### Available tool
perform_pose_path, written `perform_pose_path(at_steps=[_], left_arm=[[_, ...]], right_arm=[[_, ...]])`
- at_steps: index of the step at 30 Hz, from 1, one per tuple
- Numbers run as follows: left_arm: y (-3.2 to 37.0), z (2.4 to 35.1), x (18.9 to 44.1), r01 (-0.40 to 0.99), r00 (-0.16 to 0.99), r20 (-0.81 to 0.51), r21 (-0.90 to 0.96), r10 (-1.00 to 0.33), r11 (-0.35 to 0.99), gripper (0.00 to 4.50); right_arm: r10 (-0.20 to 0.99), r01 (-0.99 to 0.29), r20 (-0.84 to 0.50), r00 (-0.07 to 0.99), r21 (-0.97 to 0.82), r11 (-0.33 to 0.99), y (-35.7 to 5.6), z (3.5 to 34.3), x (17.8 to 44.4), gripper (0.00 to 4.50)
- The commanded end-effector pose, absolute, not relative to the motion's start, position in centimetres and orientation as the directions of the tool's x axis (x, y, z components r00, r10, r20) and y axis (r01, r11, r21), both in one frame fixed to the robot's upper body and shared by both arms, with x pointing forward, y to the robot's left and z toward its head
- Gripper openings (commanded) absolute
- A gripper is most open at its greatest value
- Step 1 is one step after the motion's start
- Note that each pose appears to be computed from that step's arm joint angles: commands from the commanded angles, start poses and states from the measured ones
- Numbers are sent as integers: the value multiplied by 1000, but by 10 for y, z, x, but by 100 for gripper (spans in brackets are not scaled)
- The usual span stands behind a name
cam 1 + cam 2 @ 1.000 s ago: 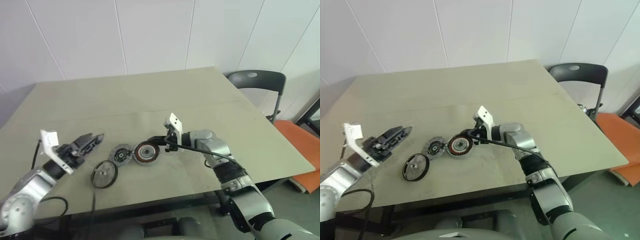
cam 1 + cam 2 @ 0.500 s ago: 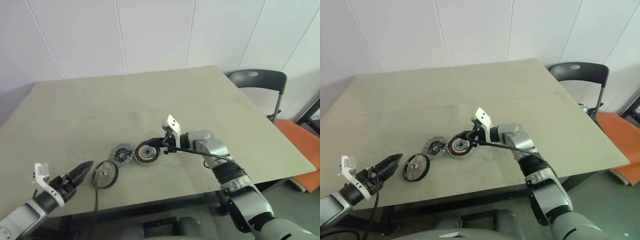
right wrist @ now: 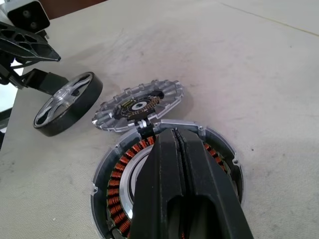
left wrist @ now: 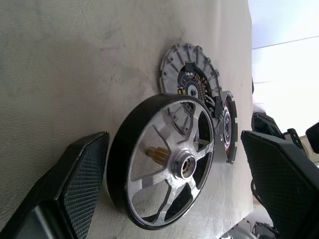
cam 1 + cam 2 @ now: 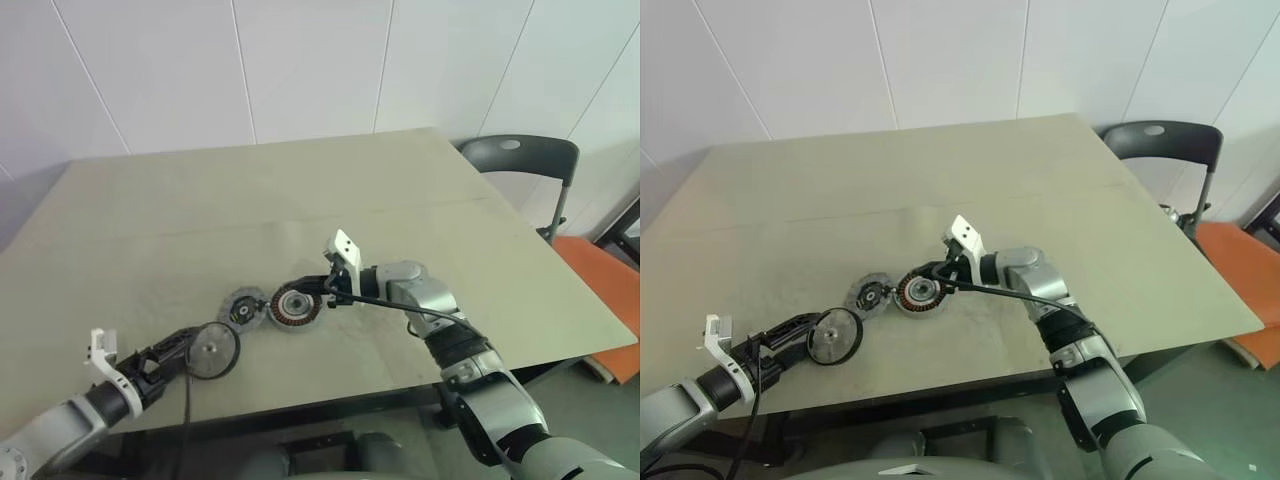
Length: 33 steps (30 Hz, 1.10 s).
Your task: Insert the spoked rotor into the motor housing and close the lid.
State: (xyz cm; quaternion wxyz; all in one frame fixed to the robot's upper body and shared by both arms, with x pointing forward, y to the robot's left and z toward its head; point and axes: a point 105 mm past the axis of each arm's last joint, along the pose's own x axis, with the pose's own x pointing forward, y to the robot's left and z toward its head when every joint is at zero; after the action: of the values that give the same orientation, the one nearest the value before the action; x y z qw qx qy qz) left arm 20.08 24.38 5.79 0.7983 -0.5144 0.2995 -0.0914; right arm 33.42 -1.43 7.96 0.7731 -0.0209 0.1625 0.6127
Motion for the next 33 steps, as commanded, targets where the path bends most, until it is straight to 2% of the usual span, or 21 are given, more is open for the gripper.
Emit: perform_pose_path(at_steps=[1,6,11,17,19,23,33], left_arm=[[235,54,201,-165,770,-399,-878,-499,449,450],[235,46,202,-170,751,-421,-868,-509,466,450],[235,38,200,-146,716,-440,-853,-542,501,296],[236,33,197,-73,661,-437,-847,-610,527,84],[236,34,197,-48,653,-425,-850,-627,525,33],[238,38,202,-5,659,-398,-851,-638,525,33],[242,73,219,122,705,-262,-871,-659,476,33]], right_arm=[[946,-961,-249,209,127,246,-12,92,338,4],[943,-957,-245,226,126,263,-12,93,340,4],[937,-950,-245,249,125,285,-13,92,343,0],[933,-945,-245,263,127,300,-13,91,344,0],[932,-944,-246,267,127,304,-12,91,345,0],[929,-942,-250,273,128,311,-13,89,346,0],[934,-942,-249,258,149,300,-29,92,346,0]])
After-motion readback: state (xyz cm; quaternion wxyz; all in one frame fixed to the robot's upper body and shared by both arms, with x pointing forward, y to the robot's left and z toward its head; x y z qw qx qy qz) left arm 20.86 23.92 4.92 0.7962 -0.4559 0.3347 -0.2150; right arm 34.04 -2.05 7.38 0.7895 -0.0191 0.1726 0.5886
